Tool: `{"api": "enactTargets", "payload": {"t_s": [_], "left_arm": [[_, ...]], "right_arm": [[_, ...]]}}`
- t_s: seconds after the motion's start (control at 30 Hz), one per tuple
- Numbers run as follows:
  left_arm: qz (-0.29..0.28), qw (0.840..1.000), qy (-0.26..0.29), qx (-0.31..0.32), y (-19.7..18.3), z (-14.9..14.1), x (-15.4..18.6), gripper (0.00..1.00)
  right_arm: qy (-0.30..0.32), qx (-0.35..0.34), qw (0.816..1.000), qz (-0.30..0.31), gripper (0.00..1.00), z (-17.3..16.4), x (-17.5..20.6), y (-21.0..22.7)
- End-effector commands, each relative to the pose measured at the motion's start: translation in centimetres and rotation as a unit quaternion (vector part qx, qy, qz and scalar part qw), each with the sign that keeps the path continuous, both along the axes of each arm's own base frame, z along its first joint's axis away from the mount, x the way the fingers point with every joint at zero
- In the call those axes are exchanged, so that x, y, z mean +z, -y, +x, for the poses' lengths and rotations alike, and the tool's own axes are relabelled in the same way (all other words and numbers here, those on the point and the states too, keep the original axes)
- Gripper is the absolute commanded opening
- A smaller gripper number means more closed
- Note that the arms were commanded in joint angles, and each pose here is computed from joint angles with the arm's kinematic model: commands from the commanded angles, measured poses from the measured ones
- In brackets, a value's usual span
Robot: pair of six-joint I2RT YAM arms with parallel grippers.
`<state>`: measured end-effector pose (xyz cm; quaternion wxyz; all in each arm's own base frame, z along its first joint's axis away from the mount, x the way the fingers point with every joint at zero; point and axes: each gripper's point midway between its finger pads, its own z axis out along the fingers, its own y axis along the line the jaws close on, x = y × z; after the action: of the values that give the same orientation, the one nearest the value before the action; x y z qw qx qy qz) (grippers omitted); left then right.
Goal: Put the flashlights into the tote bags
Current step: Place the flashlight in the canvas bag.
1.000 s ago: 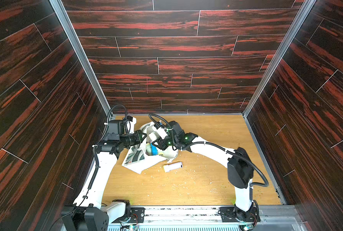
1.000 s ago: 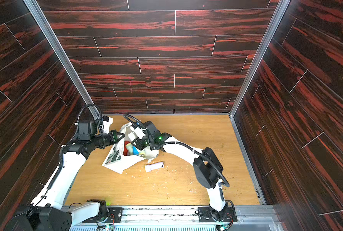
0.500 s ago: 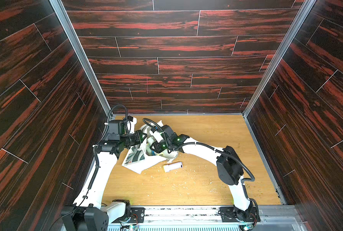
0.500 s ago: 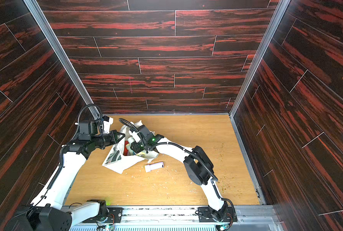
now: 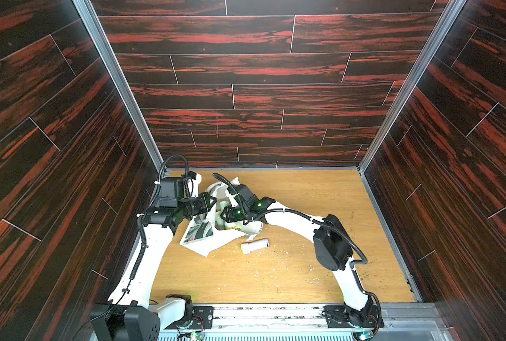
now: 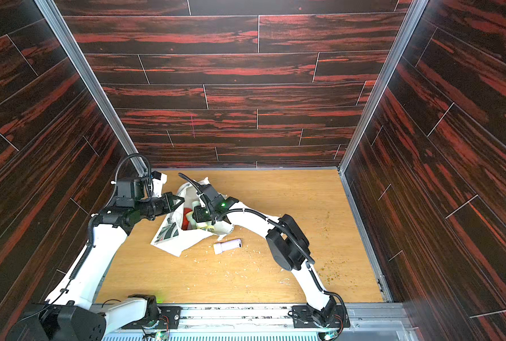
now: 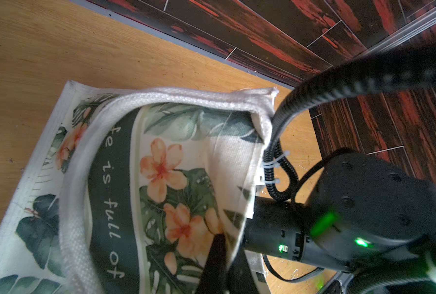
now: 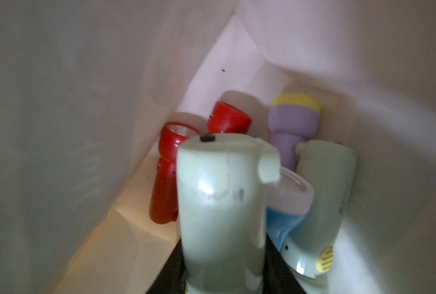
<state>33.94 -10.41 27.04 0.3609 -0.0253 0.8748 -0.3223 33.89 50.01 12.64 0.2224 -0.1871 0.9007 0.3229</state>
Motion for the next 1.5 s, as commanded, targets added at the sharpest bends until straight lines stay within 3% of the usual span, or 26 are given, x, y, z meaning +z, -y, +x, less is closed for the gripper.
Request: {"api": "enactTargets", "payload": {"t_s": [0.0, 0.3, 0.4, 0.53, 0.63, 0.87, 1.03, 1.2, 1.47], "left_arm": [[-0.013, 0.999, 0.036, -0.024, 0.9, -0.1, 2.5, 0.0], [-0.01, 0.999, 0.037, -0.023, 0.9, -0.3, 2.4, 0.0], [-0.01, 0.999, 0.037, -0.023, 0.9, -0.4, 2.4, 0.0], [-0.01, 0.999, 0.037, -0.023, 0.9, -0.3, 2.4, 0.0], [-0.01, 0.999, 0.037, -0.022, 0.9, -0.3, 2.4, 0.0], [-0.006, 0.999, 0.037, -0.02, 0.7, -0.4, 2.4, 0.0], [0.01, 0.999, 0.036, -0.008, 0.2, -0.4, 2.2, 0.0], [0.064, 0.997, 0.015, 0.029, -1.7, -0.6, 0.9, 0.0], [0.113, 0.991, 0.002, 0.073, -3.9, -0.2, 0.0, 0.0]], "right_arm": [[-0.049, -0.031, 0.998, -0.036, 0.0, -0.1, -3.8, 0.5], [-0.077, -0.046, 0.994, -0.061, 0.02, -0.2, -5.9, 0.9], [-0.074, -0.051, 0.994, -0.065, 0.14, -0.2, -5.8, 1.2], [-0.06, -0.052, 0.995, -0.054, 0.4, 0.2, -4.5, 1.2], [-0.047, -0.049, 0.997, -0.047, 0.53, 0.4, -3.4, 1.0], [-0.021, -0.047, 0.998, -0.037, 0.68, 0.7, -1.0, 1.2], [0.012, -0.042, 0.999, -0.02, 0.76, 0.9, 2.5, 1.4], [0.079, -0.042, 0.996, 0.007, 0.84, 1.2, 8.2, 2.6], [0.194, -0.006, 0.979, 0.056, 0.85, -0.8, 15.5, 5.4]]}}
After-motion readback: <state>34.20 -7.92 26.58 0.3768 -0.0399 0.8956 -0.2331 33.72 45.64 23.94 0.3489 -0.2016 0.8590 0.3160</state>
